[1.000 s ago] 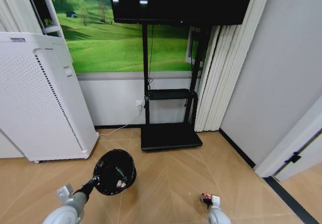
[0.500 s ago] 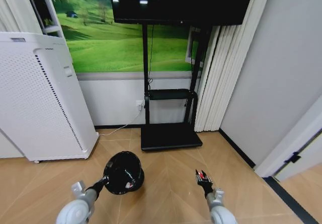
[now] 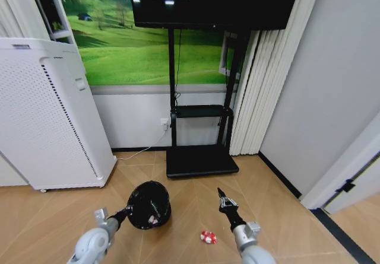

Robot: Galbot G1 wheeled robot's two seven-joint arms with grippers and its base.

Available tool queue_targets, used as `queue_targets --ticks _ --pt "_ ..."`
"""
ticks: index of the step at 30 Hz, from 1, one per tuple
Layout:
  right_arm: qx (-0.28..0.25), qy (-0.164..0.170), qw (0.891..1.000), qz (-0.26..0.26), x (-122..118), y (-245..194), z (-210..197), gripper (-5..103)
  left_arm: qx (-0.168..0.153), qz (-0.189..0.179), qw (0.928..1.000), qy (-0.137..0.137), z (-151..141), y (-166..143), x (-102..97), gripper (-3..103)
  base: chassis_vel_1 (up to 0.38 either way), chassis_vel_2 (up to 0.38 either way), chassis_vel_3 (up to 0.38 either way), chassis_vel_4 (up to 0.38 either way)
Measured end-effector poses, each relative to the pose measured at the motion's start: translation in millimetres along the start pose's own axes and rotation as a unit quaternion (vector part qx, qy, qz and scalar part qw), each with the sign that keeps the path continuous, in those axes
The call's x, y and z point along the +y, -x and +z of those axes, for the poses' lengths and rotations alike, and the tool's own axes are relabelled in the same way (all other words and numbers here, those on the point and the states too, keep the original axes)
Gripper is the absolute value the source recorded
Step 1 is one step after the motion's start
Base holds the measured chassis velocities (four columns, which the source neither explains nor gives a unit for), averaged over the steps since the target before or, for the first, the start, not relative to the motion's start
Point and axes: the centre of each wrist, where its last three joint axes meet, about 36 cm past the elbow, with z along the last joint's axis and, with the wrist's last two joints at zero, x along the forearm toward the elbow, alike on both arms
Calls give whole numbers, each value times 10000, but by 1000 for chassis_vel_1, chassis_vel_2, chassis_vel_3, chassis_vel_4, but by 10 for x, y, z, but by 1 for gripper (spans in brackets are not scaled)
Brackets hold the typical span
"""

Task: Pick up the trash bin and place the garbage on the floor into it.

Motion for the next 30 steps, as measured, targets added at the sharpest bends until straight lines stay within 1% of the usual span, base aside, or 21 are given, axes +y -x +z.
queue_targets --ticks 1,2,3,4,5,7,8,9,11,12,13,16,17,19,20,22,23,25,26,29,30 --pt "37 -112 9999 78 -18 27 60 8 -98 -213 9997 36 -12 -62 -1 3 0 0 0 0" --pt "37 -112 9999 78 -18 27 60 8 -98 -213 9997 36 -12 -62 -1 3 0 0 0 0" --pt "82 -212 9996 180 -40 40 114 8 -176 -367 9992 59 -32 -108 -4 3 0 0 0 0" --pt "204 -374 9983 399 -71 41 179 13 -274 -559 9980 54 -74 -165 -18 3 0 0 0 0" --pt "204 -374 9983 399 -71 41 179 13 -274 -559 9980 54 -74 -165 -18 3 0 0 0 0" --pt "486 -539 9952 660 -108 43 257 24 -488 -912 9946 -72 -163 -297 -3 3 0 0 0 0" --pt "748 -664 9920 774 -136 45 324 29 -595 -1181 9910 -202 -228 -410 37 3 0 0 0 0" --pt "748 -664 9920 774 -136 45 324 29 -595 -1181 9910 -202 -228 -410 37 3 0 0 0 0" --pt "1187 -891 9853 847 -186 17 480 40 -657 -1658 9832 -376 -298 -626 138 3 0 0 0 0" --pt "1371 -967 9821 852 -206 -2 544 45 -649 -1819 9802 -426 -309 -717 191 3 0 0 0 0" --pt "1371 -967 9821 852 -206 -2 544 45 -649 -1819 9802 -426 -309 -717 191 3 0 0 0 0" --pt "1935 -1126 9713 808 -253 -76 755 61 -528 -2146 9735 -587 -285 -995 380 3 0 0 0 0" --pt "1935 -1126 9713 808 -253 -76 755 61 -528 -2146 9735 -587 -285 -995 380 3 0 0 0 0" --pt "2117 -1220 9665 787 -275 -129 864 73 -460 -2198 9719 -710 -253 -1132 505 3 0 0 0 0" --pt "2117 -1220 9665 787 -275 -129 864 73 -460 -2198 9719 -710 -253 -1132 505 3 0 0 0 0" --pt "2229 -1365 9627 699 -316 -186 923 83 -437 -2229 9707 -779 -203 -1256 616 3 0 0 0 0" --pt "2229 -1365 9627 699 -316 -186 923 83 -437 -2229 9707 -779 -203 -1256 616 3 0 0 0 0" --pt "2279 -1536 9598 571 -324 -293 982 94 -418 -2229 9706 -809 -155 -1331 670 3 0 0 0 0" --pt "2279 -1536 9598 571 -324 -293 982 94 -418 -2229 9706 -809 -155 -1331 670 3 0 0 0 0" --pt "2291 -1701 9579 308 -308 -415 1014 99 -420 -2197 9711 -832 -125 -1345 672 3 0 0 0 0" --pt "2281 -1840 9560 94 -321 -462 1014 100 -408 -2165 9719 -827 -111 -1333 656 3 0 0 0 0"
